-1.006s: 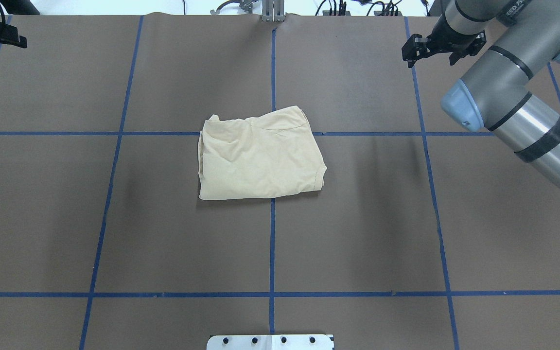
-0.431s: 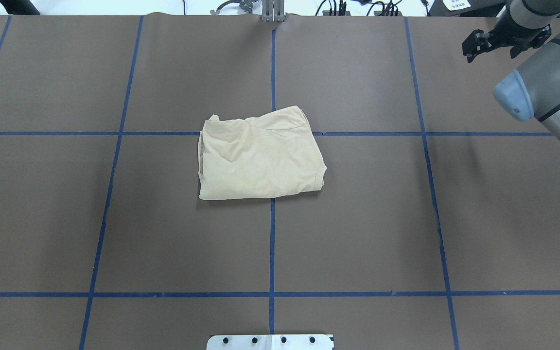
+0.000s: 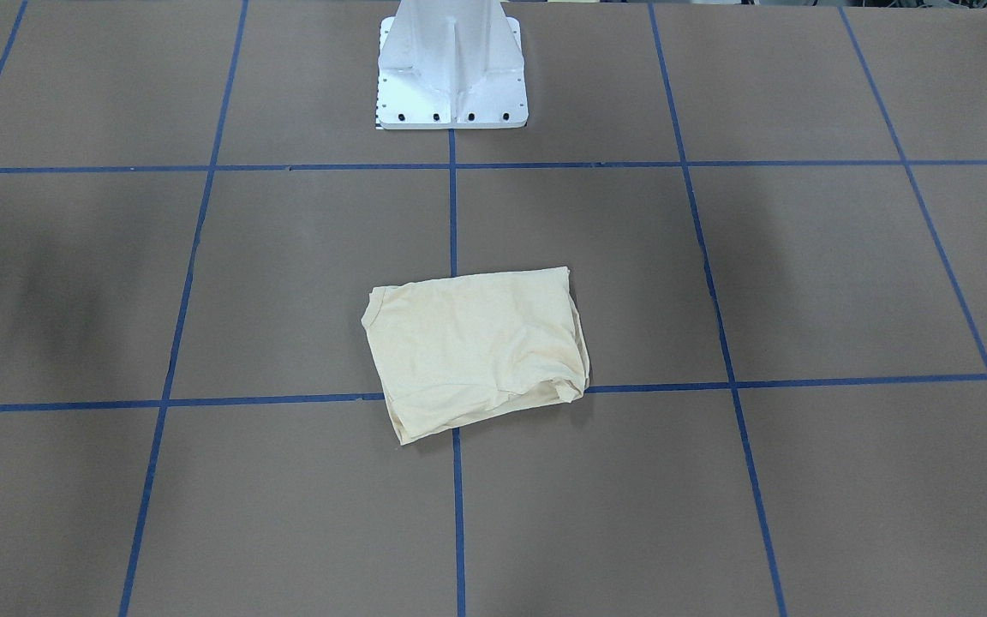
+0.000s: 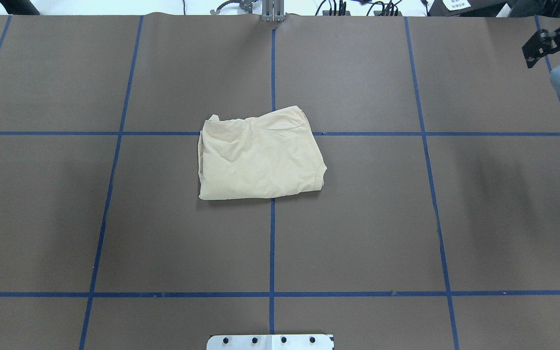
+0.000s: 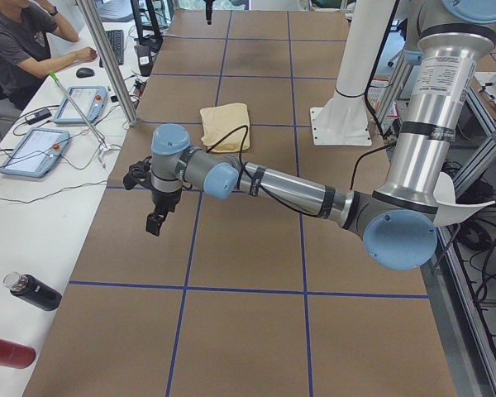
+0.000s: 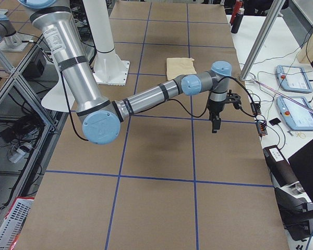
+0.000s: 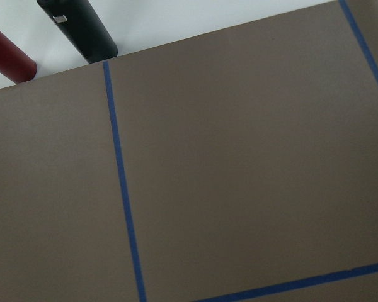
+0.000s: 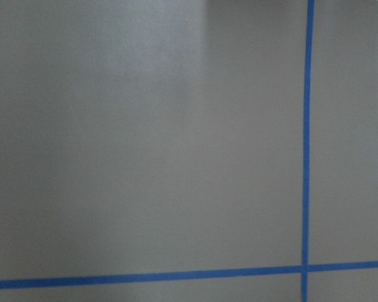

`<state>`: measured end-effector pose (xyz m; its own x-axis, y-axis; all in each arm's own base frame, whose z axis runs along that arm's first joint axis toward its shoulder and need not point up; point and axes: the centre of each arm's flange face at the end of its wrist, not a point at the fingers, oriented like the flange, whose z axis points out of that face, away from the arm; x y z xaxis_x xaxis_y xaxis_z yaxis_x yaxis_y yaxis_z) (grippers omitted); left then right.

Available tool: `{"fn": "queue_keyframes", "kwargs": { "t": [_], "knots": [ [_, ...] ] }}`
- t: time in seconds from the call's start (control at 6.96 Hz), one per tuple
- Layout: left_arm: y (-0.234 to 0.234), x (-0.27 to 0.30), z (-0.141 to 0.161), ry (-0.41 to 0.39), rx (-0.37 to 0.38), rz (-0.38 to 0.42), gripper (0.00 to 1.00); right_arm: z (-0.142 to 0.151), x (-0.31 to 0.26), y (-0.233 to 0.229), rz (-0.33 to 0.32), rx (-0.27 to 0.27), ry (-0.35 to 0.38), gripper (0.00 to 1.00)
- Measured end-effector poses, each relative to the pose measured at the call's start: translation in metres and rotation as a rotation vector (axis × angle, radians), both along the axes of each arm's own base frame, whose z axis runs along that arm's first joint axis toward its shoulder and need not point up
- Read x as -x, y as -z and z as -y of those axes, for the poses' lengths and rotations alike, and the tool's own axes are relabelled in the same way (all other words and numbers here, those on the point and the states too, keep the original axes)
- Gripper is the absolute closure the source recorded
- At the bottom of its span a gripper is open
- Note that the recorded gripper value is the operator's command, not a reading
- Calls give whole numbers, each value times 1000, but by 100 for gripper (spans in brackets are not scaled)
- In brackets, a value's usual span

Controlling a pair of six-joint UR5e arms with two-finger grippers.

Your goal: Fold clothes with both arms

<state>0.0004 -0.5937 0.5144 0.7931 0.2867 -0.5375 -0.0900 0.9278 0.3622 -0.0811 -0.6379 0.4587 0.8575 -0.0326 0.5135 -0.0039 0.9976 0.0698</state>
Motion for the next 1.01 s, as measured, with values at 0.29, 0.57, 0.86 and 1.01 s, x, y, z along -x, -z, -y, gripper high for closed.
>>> {"fn": "queue_keyframes", "kwargs": {
  "t": [0.29, 0.57, 0.86, 1.01],
  "knots": [
    [-27, 27, -9, -132, 44, 56, 0, -24, -65, -34, 145, 86, 32, 0],
    [-74, 54, -20, -149, 139, 16, 0, -72, -102, -104, 275, 126, -1, 0],
    [-108, 62, -33, -140, 202, -53, 0, -117, -122, -158, 299, 100, -10, 0],
    [-116, 63, -38, -138, 213, -61, 0, -129, -124, -171, 300, 103, -14, 0]
  ]
}}
